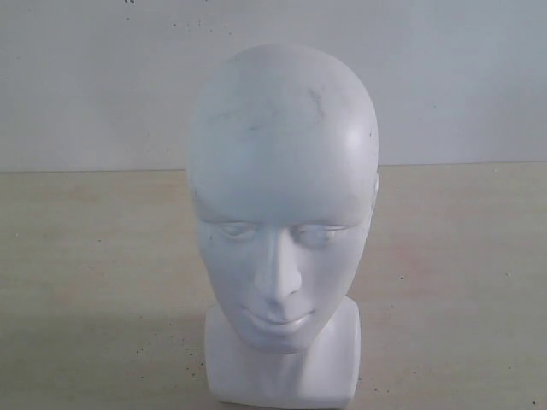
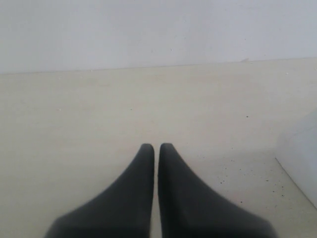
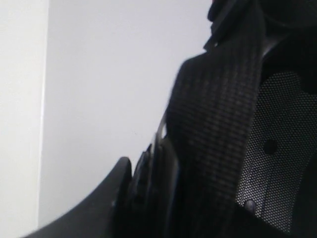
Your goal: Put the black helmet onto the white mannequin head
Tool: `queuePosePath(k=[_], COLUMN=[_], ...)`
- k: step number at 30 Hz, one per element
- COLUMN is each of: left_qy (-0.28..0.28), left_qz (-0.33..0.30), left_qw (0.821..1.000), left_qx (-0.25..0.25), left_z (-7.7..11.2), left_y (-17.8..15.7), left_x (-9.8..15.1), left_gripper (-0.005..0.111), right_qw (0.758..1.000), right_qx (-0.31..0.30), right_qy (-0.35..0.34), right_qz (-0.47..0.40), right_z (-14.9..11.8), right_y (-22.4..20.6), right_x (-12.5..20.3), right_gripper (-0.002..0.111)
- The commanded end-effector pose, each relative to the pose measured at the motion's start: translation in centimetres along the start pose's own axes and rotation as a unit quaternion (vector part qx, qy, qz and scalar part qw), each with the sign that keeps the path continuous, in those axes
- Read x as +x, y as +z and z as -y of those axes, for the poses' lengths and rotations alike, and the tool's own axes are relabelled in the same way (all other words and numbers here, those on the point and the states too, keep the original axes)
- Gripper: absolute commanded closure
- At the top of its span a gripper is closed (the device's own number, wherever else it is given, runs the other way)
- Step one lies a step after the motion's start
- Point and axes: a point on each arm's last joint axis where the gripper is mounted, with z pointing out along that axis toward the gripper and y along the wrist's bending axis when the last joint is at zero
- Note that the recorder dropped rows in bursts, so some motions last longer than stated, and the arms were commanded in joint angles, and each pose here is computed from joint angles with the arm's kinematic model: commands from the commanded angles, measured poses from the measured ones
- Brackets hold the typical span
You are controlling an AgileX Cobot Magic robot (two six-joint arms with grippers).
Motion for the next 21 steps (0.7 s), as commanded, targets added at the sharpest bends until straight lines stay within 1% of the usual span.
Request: queuePosePath(k=[1,3,6,9,14,18,21], left_qy=[-0.004,-0.004,-0.004,-0.004,-0.004,-0.004,-0.004], left_qz=[0.001,0.001,0.001,0.001,0.001,0.001,0.001], left_qw=[1.000,1.000,1.000,1.000,1.000,1.000,1.000], left_qx=[-0.002,-0.002,-0.002,-0.002,-0.002,-0.002,-0.002], left_z=[0.0,0.0,0.0,0.0,0.0,0.0,0.0], left_y=[0.0,0.0,0.0,0.0,0.0,0.0,0.0], left_x=[0.1,0.1,0.1,0.1,0.1,0.1,0.1], left_gripper=[0.102,0.102,0.102,0.102,0.102,0.102,0.102], right_qw=[0.990,0.982,0.969,0.953,0.929,0.897,0.874], right_qx=[-0.054,-0.076,-0.104,-0.139,-0.207,-0.262,-0.289], right_qy=[0.037,0.087,0.134,0.166,0.210,0.249,0.288], right_qz=[0.126,0.151,0.180,0.213,0.225,0.254,0.264], right_z=[-1.2,-1.5,-1.9,-2.3,-3.2,-3.7,-3.9], right_y=[-0.5,-0.6,-0.9,-1.3,-2.0,-3.1,-3.9], right_x=[-1.2,-0.6,0.4,1.1,2.8,4.2,5.4], right_gripper=[0.108,0.108,0.108,0.108,0.108,0.108,0.108])
